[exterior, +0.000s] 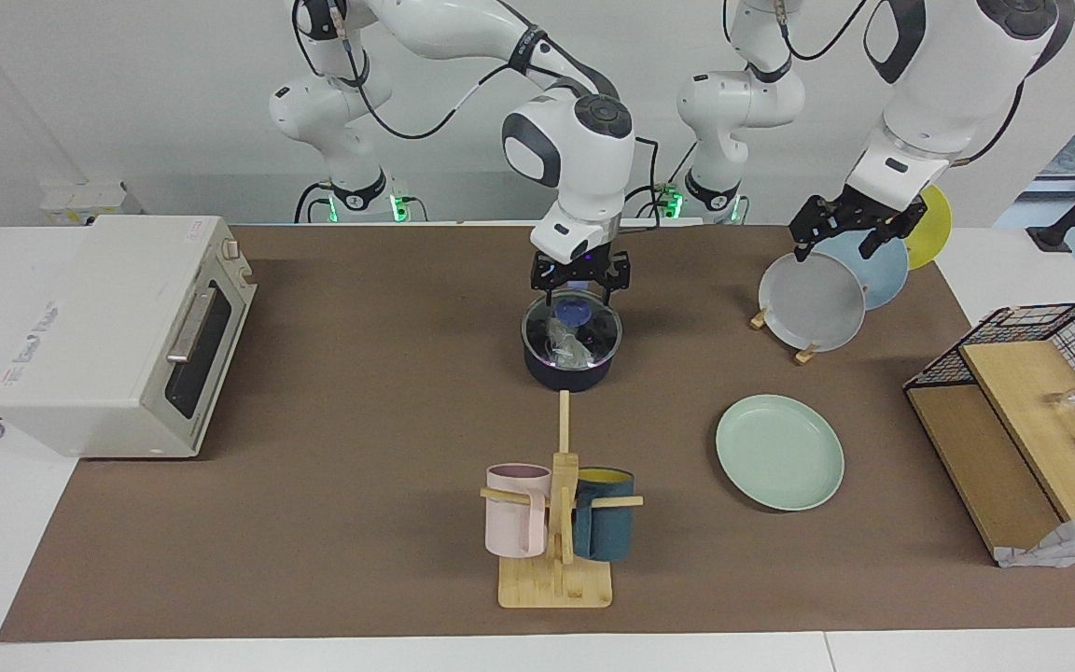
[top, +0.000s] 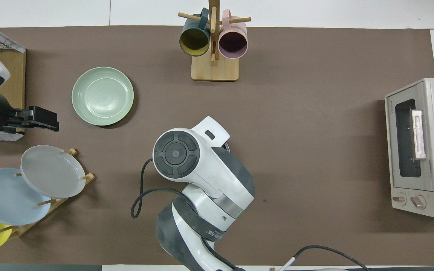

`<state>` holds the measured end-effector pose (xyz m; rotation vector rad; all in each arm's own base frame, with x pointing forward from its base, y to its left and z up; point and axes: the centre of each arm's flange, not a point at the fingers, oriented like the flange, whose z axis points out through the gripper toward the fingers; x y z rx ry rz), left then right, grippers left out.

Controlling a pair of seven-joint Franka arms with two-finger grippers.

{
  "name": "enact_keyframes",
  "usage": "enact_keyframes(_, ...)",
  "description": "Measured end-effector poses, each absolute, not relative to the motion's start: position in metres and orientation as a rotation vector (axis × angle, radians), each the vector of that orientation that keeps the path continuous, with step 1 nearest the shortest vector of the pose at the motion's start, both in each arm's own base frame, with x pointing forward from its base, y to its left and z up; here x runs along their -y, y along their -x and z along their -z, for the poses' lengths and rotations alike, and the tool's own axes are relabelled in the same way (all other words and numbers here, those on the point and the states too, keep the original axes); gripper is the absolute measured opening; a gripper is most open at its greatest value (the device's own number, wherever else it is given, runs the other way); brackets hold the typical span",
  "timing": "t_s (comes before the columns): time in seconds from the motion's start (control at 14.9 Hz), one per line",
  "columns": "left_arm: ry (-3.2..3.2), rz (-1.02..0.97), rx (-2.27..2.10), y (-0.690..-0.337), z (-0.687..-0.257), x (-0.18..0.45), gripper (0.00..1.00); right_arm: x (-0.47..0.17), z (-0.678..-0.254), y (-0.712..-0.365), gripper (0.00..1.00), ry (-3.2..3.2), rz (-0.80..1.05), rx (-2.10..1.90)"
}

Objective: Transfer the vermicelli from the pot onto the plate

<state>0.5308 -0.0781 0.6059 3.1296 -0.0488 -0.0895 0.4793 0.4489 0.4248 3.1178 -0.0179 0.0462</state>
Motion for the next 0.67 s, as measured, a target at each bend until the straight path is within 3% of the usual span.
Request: enact_keyframes(0.67, -3.130, 0.090, 0.049, -0.531, -0.606, 0.078, 1.00, -0.443, -0.404, -0.481, 1.00, -3.133, -0.074, 0.028)
